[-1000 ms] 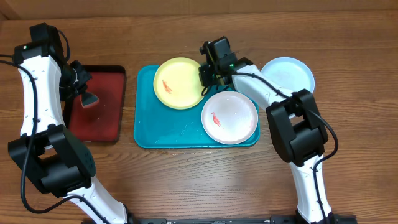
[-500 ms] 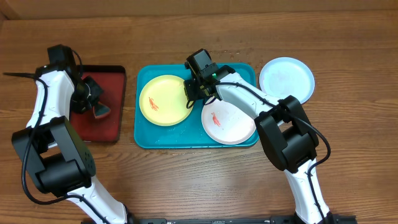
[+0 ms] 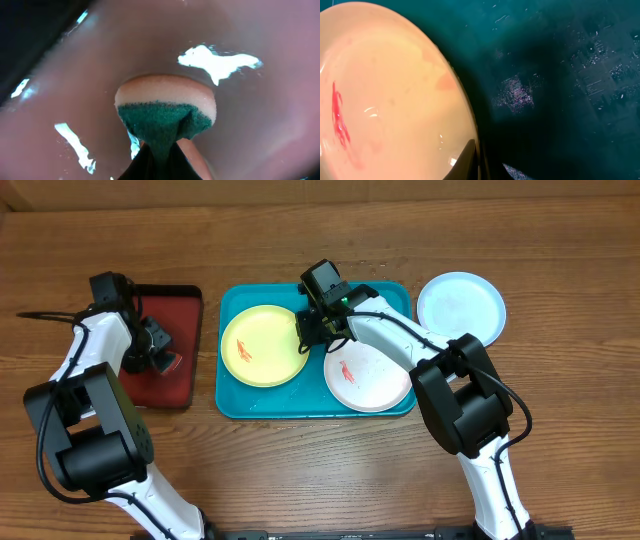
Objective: Clean dirty plates on tray and stack at the side
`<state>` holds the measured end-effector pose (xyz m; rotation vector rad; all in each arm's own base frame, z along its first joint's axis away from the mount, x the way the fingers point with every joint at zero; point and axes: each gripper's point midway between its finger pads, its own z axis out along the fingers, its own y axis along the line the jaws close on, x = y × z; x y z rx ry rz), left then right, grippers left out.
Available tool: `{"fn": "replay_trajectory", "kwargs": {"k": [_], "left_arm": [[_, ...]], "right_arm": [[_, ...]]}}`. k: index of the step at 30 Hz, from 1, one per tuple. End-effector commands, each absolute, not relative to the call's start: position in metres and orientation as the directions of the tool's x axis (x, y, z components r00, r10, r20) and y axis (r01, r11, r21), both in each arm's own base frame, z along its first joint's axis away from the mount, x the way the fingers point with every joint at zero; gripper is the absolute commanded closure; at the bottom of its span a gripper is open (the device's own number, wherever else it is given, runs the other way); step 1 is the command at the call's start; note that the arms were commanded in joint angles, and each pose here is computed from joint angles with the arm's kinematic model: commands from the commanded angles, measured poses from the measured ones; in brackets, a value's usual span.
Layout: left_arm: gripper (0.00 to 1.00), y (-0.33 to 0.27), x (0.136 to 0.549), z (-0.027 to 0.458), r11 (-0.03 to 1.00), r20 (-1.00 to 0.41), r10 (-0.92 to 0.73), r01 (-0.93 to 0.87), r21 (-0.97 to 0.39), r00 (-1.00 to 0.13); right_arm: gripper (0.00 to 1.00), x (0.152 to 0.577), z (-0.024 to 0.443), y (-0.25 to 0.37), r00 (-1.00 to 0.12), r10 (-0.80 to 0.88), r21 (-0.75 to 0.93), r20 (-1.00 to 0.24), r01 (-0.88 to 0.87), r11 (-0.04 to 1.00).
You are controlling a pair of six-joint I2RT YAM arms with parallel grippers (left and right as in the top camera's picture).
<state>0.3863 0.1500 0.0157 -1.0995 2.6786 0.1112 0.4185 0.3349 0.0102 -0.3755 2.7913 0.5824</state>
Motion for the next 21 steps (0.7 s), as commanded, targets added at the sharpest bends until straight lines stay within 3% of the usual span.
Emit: {"fn": "replay_trajectory", "kwargs": {"k": [1,10,21], "left_arm": [[0.94,0.163,0.383,0.024,0.724,-0.286,-0.648,-0.687,0.055,-0.706],[0.96,0.151,0.391,0.061,0.739,-0.217,-0.658,-0.674,-0.001,-0.721],[0.96,0.145,0.373,0.008,0.739,-0.194,-0.658,-0.673,0.013,-0.727]], "right_arm": [[0.96,0.408,0.0,0.335,-0.94,-0.207,0.35,-0.271,-0.297,0.888],[0.96,0.408,0.0,0.335,-0.94,-0.207,0.35,-0.271,-0.297,0.888],[0.96,0.408,-0.001,0.335,-0.94,-0.207,0.347,-0.271,-0.296,0.89]]}}
